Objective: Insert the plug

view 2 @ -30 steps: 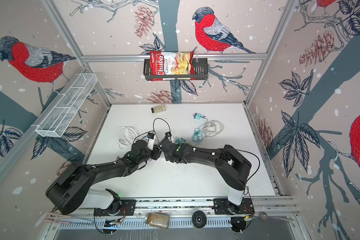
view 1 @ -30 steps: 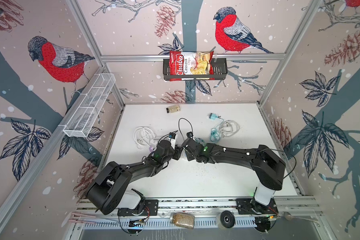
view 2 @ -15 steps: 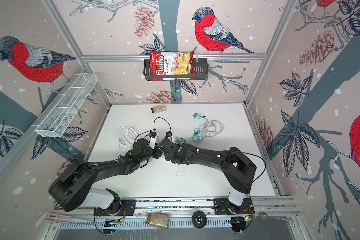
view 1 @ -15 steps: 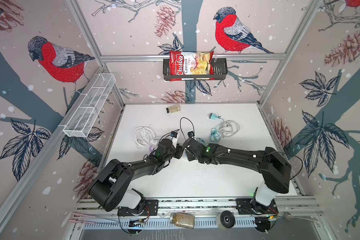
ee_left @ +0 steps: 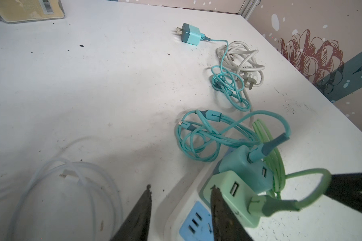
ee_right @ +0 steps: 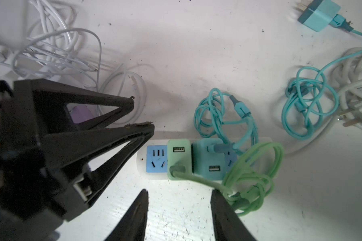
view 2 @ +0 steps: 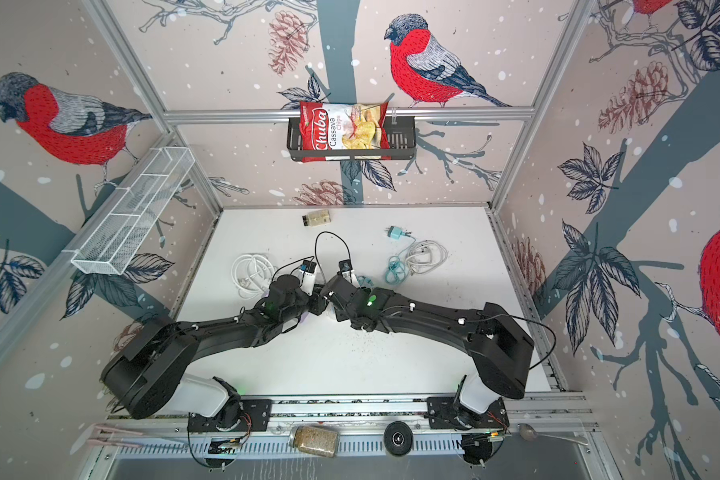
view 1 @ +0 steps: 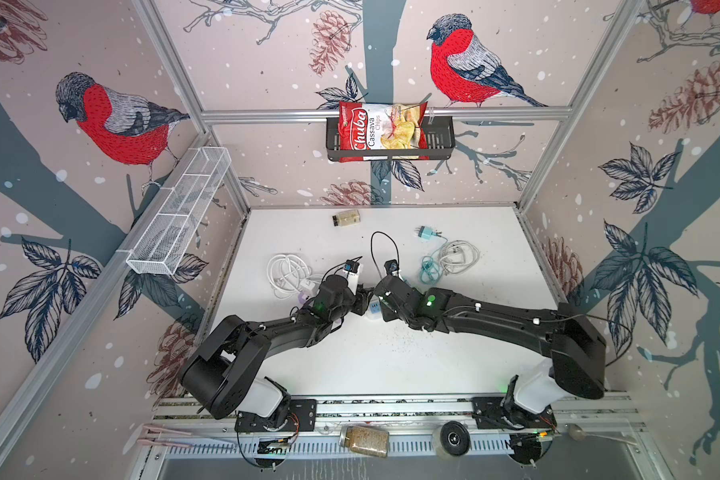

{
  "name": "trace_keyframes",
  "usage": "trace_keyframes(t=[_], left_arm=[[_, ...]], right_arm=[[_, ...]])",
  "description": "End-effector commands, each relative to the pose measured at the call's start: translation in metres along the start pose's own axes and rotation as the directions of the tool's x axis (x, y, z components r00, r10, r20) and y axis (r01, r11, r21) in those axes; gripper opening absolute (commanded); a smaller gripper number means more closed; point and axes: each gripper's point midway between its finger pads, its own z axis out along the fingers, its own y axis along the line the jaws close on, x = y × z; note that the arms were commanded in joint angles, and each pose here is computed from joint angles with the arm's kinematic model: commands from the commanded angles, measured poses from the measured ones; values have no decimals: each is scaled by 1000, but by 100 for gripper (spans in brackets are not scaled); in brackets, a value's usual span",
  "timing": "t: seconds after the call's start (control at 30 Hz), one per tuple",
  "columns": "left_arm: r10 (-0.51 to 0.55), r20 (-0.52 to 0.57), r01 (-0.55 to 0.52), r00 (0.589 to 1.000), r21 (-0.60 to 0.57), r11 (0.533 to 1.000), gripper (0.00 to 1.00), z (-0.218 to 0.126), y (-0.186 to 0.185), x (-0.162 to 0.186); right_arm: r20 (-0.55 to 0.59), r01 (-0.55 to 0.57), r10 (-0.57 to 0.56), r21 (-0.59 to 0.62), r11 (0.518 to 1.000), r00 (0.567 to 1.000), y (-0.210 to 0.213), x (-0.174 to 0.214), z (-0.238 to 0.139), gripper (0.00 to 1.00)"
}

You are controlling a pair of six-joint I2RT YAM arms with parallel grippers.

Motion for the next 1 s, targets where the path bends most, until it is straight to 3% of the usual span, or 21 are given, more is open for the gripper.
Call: trace_keyframes(t=[0.0, 0.2, 0.47, 0.97], left_arm=[[2, 28, -3, 1000, 30, 1000, 46, 3, -8, -9], [8, 15, -9, 1000, 49, 999, 45, 12, -17, -9], [29, -6, -28, 1000, 55, 998, 45, 23, -26, -8], [37, -31, -36, 999, 55, 998, 44, 32, -26, -3]], right_arm=[[40, -34, 33, 9, 999, 999, -9, -5, -11, 50], [76, -151, 146, 70, 986, 986, -50, -8, -7, 46], [47, -239, 238, 27, 971, 970, -80, -4, 14, 45], [-45, -193, 190, -83, 978, 981, -50, 0, 46, 43]])
